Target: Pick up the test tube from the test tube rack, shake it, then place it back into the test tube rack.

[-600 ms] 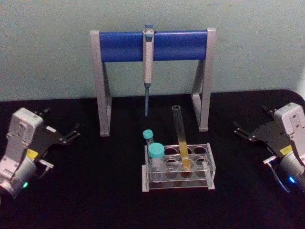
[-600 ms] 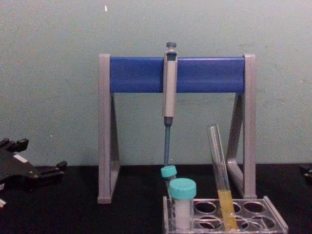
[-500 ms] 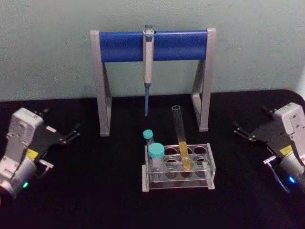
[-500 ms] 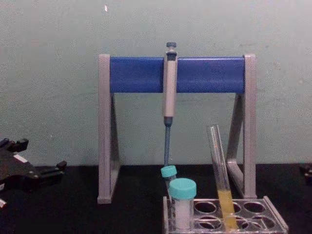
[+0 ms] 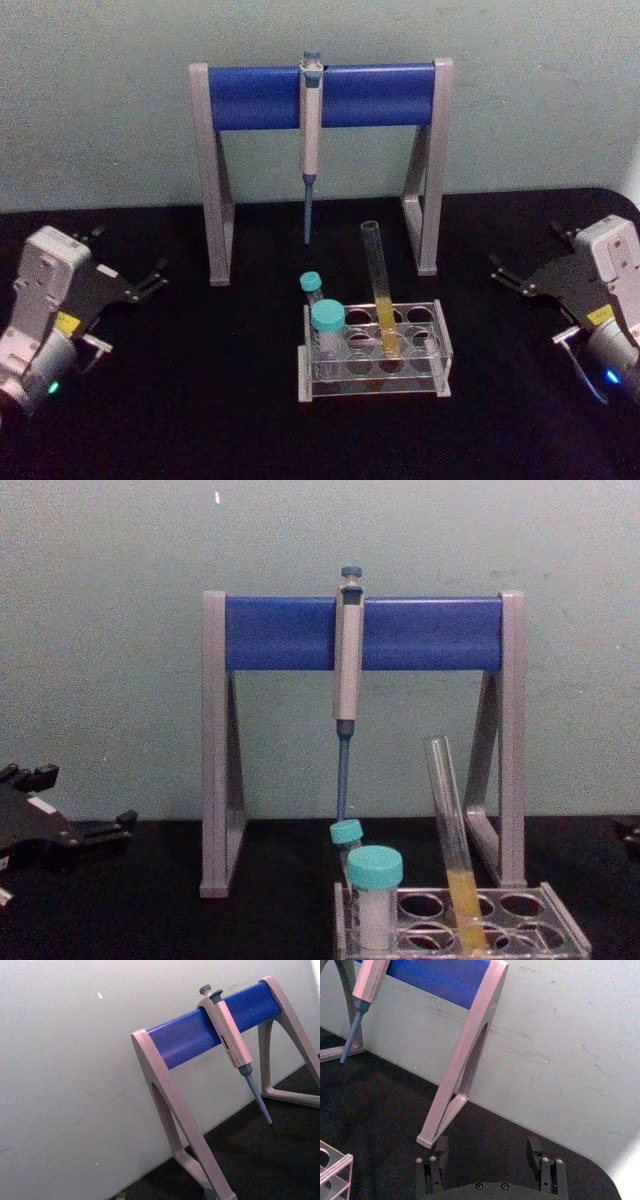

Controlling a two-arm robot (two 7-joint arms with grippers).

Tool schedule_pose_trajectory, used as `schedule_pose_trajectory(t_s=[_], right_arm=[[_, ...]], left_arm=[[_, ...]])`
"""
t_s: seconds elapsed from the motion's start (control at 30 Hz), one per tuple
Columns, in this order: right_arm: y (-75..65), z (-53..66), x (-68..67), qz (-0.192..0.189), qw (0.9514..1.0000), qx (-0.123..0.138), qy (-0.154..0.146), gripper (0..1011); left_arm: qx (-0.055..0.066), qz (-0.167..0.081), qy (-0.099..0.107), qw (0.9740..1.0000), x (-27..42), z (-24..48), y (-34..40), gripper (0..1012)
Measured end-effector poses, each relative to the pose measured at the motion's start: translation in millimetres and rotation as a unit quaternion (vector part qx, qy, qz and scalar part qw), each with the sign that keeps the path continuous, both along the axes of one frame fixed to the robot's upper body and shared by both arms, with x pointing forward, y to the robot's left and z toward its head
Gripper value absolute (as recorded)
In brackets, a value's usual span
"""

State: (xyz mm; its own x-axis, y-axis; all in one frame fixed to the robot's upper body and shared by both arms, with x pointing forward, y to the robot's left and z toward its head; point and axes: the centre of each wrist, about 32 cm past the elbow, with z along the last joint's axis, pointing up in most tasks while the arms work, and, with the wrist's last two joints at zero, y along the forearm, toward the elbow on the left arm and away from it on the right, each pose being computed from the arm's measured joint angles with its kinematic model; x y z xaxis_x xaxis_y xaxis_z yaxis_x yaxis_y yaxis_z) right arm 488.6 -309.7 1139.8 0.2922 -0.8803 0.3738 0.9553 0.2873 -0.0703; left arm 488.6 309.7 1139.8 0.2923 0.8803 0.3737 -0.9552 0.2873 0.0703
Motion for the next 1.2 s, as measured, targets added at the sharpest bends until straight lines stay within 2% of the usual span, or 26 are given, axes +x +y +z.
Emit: schedule_pose_trajectory(t_s=[1.2], right_arm=[[-1.6, 2.1, 0.0, -0.001, 1.0, 0.004, -0.005, 1000]], left_arm=[[0.0, 0.0, 0.0, 1.0, 0.0, 0.0, 0.0, 1001]])
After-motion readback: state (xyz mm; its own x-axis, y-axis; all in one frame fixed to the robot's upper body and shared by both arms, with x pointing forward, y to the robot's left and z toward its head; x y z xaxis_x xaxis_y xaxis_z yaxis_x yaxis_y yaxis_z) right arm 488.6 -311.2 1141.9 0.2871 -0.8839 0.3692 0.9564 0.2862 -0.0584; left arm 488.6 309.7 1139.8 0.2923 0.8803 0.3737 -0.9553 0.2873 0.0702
